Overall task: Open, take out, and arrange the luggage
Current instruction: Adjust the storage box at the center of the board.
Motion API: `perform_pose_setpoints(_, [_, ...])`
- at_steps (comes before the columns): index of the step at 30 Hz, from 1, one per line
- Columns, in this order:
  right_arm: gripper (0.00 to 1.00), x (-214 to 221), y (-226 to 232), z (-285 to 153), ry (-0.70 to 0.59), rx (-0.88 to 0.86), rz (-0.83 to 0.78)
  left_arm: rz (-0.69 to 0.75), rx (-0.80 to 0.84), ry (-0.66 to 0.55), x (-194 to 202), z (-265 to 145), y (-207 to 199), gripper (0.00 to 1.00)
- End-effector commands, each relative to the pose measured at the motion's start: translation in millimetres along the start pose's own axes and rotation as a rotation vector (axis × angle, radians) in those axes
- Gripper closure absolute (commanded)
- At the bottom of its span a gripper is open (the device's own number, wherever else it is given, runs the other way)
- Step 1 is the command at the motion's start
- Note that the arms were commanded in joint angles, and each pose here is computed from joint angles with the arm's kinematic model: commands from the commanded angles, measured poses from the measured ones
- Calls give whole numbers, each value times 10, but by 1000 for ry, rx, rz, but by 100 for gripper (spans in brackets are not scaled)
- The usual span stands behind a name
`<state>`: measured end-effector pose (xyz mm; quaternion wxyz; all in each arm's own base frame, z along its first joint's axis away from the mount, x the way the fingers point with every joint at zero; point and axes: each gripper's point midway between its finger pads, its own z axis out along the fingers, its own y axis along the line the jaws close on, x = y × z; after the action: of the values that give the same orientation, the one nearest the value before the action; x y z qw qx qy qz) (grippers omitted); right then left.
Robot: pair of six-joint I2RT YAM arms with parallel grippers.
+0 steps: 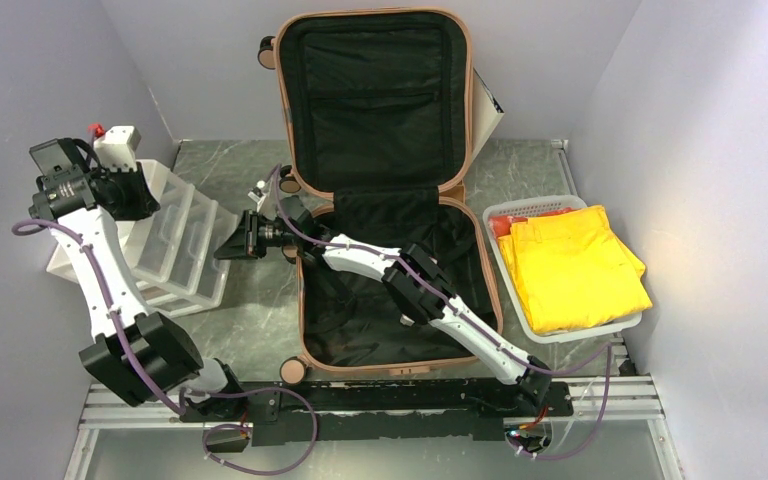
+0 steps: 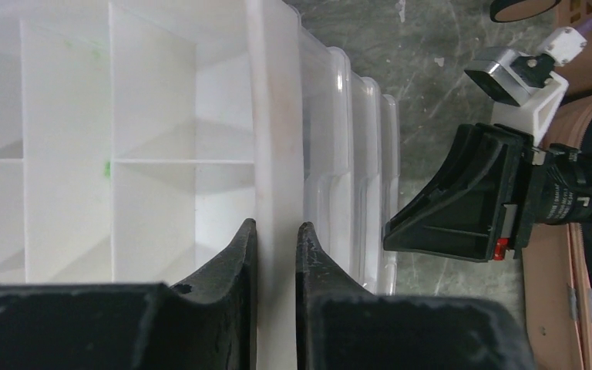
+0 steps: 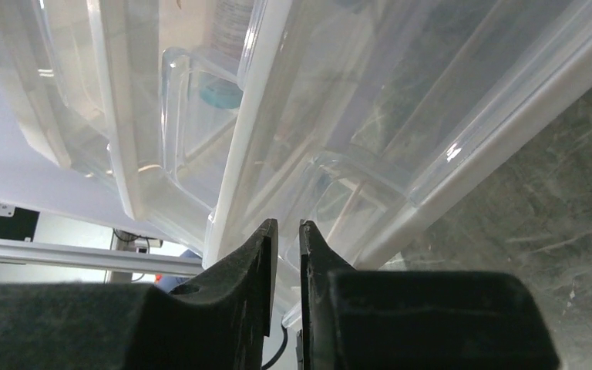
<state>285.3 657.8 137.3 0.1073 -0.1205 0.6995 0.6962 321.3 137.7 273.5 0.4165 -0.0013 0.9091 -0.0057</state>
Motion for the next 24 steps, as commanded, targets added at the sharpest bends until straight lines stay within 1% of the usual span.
perform_pose_setpoints(1, [83,445,-643,-4,84,125,94,8,-36,49,189,-66,10,91])
perform_pose_setpoints(4, [82,450,-679,-16,94,160,84,5,-25,56,211,-52,-12,95])
perform_pose_setpoints(8, [80,421,-710,-26,98,207,33,-3,0,52,200,-32,-71,95])
perform_pose_setpoints(13, [70,371,-731,-44,98,265,-49,17,22,41,177,-9,-204,95])
perform_pose_setpoints(17, [58,353,-707,-76,110,288,-105,56,36,33,167,26,-356,95])
perform_pose_setpoints(22, [46,298,-559,-137,133,307,-208,128,19,29,210,62,-513,95])
perform_pose_setpoints(24, [43,281,-507,-190,146,321,-240,140,21,31,250,70,-536,95])
